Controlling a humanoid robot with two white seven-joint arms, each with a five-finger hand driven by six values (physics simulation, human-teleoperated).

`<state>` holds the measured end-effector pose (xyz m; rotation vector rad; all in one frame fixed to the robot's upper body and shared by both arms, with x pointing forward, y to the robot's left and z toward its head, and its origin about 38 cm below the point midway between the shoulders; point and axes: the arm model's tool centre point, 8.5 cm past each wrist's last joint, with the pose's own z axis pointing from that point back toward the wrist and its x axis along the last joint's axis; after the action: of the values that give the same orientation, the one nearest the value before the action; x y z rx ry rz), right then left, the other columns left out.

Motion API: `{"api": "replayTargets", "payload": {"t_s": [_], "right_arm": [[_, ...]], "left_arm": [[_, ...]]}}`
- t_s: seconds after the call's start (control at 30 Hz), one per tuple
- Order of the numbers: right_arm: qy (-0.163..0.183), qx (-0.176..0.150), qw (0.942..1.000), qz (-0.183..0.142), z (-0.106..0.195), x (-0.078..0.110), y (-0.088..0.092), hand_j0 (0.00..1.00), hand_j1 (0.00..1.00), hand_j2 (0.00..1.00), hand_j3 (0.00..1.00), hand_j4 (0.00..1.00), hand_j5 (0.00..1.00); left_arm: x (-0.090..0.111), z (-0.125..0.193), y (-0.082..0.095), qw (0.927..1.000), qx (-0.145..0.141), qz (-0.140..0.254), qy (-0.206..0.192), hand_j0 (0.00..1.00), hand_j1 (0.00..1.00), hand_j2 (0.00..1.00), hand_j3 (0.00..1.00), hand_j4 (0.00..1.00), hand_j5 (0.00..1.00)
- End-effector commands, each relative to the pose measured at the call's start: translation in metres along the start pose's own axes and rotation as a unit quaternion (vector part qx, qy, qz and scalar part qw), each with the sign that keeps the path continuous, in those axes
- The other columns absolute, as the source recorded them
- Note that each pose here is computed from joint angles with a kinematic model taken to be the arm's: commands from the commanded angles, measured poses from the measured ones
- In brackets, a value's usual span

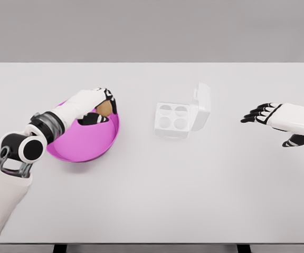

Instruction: Pack egg into the box and close the box lid

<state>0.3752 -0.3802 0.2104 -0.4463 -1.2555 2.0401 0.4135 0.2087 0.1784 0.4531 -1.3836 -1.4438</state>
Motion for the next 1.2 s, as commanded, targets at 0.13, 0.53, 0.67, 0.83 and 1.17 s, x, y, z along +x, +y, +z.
{"api": "replayTargets", "payload": {"t_s": [0.13,0.53,0.67,0.83,1.17], "right_arm": [[0.001,-0.002,1.0000,-0.002,0.001,-0.001,-0.001,1.00,1.00,1.00,1.00,1.00,1.00],[0.004,-0.004,1.0000,-0.001,-0.006,-0.002,0.001,1.00,1.00,1.00,1.00,1.00,1.00],[0.006,-0.009,0.9999,0.003,-0.024,0.001,0.004,1.00,1.00,1.00,1.00,1.00,1.00],[0.014,-0.019,0.9997,0.011,-0.021,-0.006,-0.008,1.00,1.00,1.00,1.00,1.00,1.00],[0.006,-0.025,0.9997,0.005,-0.028,-0.001,-0.006,1.00,1.00,1.00,1.00,1.00,1.00]], "left_arm": [[0.012,-0.005,-0.001,0.9995,0.004,0.003,-0.031,0.33,0.33,0.33,0.33,0.33,0.33],[0.032,-0.018,-0.002,0.9981,0.008,0.014,-0.060,0.32,0.32,0.32,0.32,0.32,0.32],[0.039,-0.024,0.000,0.9973,0.011,0.021,-0.069,0.32,0.32,0.32,0.32,0.32,0.32],[0.046,-0.032,-0.005,0.9963,0.010,0.032,-0.079,0.32,0.32,0.32,0.32,0.32,0.32],[0.059,-0.045,-0.013,0.9946,0.001,0.049,-0.092,0.32,0.32,0.32,0.32,0.32,0.32]]}}
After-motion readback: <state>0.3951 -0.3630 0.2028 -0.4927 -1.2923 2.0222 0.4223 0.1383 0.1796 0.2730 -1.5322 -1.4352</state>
